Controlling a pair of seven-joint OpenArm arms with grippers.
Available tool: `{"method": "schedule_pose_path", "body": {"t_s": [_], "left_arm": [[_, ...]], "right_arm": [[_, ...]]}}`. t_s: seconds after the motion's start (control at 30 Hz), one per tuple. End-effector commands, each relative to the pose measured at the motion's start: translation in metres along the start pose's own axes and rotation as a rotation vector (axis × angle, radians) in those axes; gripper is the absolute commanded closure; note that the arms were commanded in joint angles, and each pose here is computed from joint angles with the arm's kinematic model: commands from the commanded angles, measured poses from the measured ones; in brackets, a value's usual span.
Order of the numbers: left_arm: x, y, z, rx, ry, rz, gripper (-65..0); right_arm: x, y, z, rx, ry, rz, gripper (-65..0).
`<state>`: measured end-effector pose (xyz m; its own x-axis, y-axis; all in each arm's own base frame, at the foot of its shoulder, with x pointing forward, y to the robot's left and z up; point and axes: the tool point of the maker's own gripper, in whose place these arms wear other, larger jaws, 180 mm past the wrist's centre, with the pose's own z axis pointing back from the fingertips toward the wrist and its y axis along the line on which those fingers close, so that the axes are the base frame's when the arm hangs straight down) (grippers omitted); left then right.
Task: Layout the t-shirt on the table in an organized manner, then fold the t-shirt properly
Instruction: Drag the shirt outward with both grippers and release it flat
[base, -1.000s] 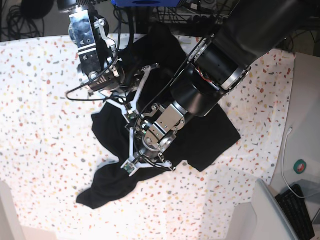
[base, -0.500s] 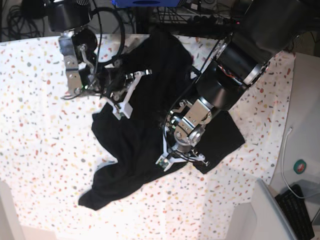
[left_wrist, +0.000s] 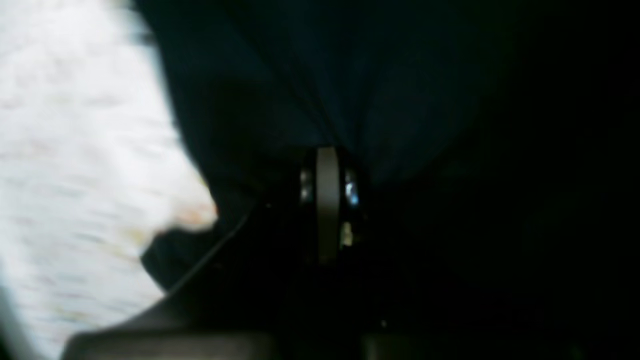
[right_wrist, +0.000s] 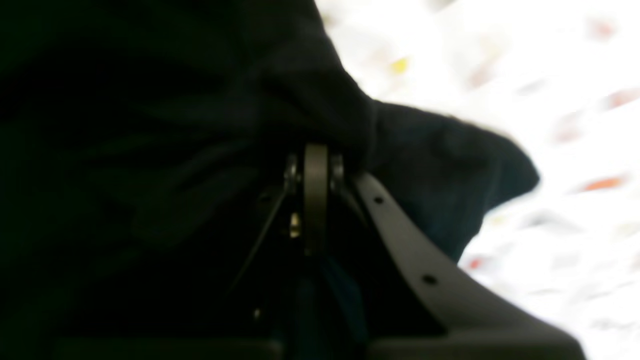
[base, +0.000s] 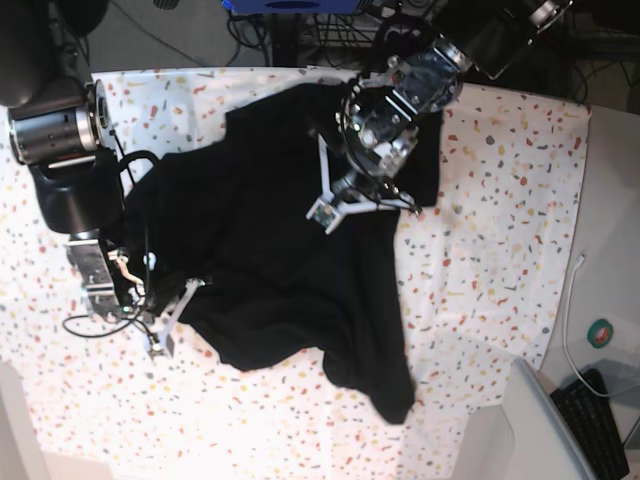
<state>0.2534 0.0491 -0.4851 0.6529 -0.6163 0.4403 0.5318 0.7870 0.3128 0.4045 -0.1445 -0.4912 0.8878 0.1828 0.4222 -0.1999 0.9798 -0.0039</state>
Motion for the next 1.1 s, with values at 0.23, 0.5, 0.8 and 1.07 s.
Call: {"method": "schedule_pose_path", "body": {"t_s": [0.23, 0.5, 0.8, 1.07], "left_arm": [[0.063, 0.07, 0.051, 0.104, -0.193, 0.282, 0.0], [0.006, 0.218, 0.066, 0.401, -0.11, 0.567, 0.0], [-0.08, 0.282, 0.072, 0.447, -0.202, 0.704, -1.0], [-0.085, 0.264, 0.075, 0.433, -0.316, 0.615, -1.6]], "right_arm": [[0.088, -0.045, 0.062, -0.101, -0.242, 0.063, 0.0], [0.015, -0.057, 0.136, -0.123, -0.269, -0.175, 0.0], [-0.09, -0.06, 0.128, -0.145, -0.195, -0.431, -42.8], [-0.108, -0.055, 0.094, -0.117, -0.163, -0.471, -49.2]]}}
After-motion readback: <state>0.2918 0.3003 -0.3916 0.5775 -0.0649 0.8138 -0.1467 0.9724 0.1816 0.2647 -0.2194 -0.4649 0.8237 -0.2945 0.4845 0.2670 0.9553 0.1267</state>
